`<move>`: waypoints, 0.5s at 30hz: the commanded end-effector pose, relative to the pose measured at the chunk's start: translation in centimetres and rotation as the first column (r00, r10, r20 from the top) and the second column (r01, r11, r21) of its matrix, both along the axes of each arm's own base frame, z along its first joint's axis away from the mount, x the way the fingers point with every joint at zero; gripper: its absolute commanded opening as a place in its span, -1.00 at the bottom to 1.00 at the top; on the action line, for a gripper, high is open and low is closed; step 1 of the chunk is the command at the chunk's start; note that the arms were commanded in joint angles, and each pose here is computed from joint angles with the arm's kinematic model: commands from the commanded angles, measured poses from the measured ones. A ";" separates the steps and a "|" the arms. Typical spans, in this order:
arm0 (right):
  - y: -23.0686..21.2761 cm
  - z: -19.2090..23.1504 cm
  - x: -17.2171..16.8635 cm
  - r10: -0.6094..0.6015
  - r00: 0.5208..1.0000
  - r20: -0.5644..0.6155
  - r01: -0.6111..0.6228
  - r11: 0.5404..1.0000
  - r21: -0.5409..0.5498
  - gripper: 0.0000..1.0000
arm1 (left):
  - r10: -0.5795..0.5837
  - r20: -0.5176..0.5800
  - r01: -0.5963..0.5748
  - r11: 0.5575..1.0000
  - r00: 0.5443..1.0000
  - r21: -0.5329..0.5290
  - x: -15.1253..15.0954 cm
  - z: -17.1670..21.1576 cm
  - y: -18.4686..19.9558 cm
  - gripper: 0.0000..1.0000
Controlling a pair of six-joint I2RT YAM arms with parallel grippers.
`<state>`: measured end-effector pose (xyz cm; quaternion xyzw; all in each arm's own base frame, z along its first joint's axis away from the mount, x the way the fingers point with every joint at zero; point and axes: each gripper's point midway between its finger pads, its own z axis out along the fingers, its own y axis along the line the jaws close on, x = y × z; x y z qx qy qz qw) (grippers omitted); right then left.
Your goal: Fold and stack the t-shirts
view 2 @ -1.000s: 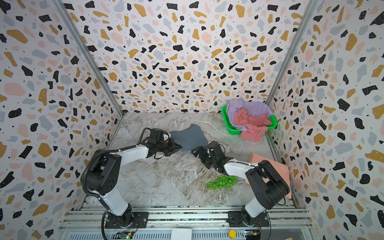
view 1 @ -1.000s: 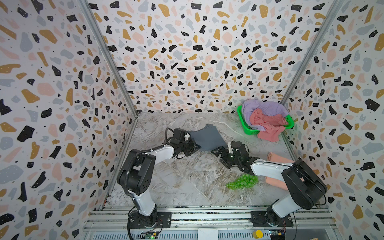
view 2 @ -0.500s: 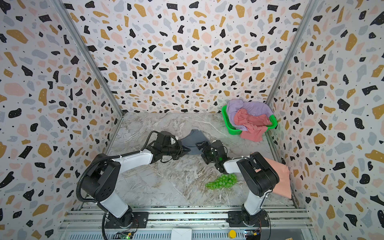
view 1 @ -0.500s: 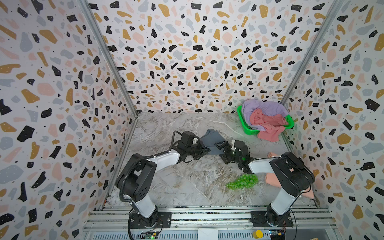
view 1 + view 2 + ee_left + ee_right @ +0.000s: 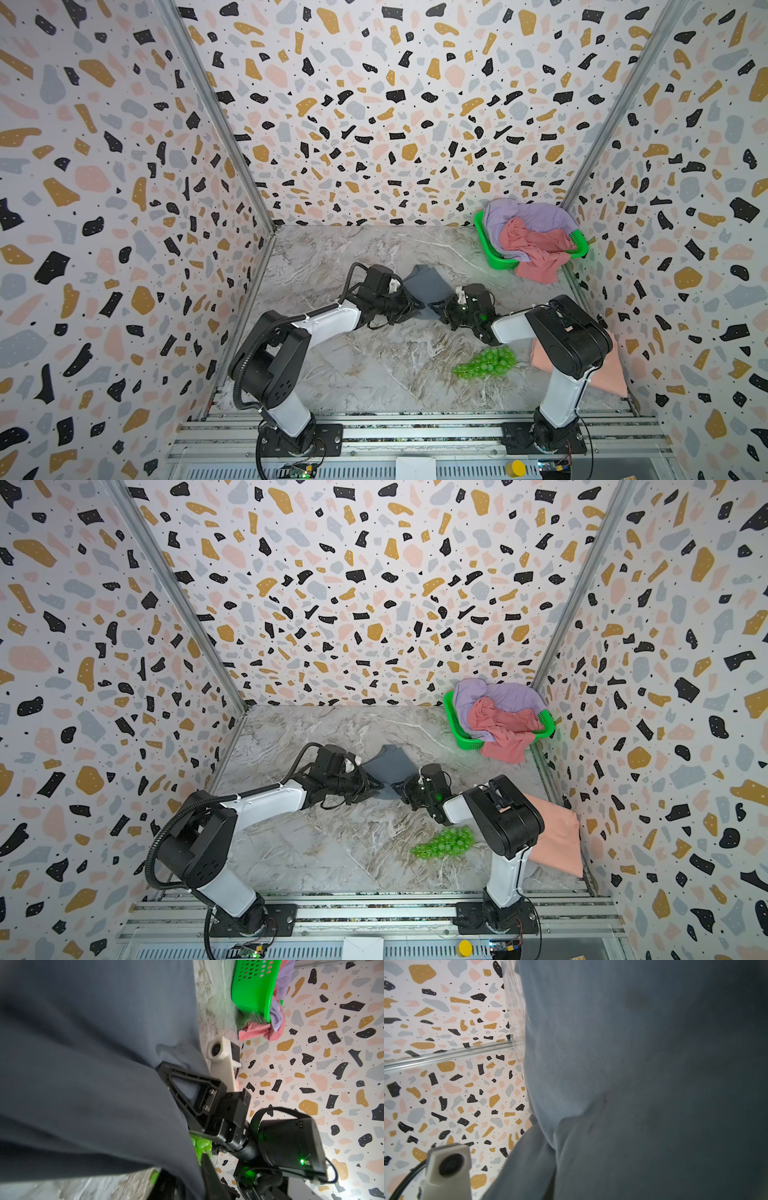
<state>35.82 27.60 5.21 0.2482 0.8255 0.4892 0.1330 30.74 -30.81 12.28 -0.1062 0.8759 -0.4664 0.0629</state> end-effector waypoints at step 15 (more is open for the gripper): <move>-17.5 8.3 1.1 0.120 0.990 0.075 -0.032 0.704 -0.710 -0.86 | -0.103 0.264 0.036 0.969 0.959 0.245 3.3 1.5 6.7 0.67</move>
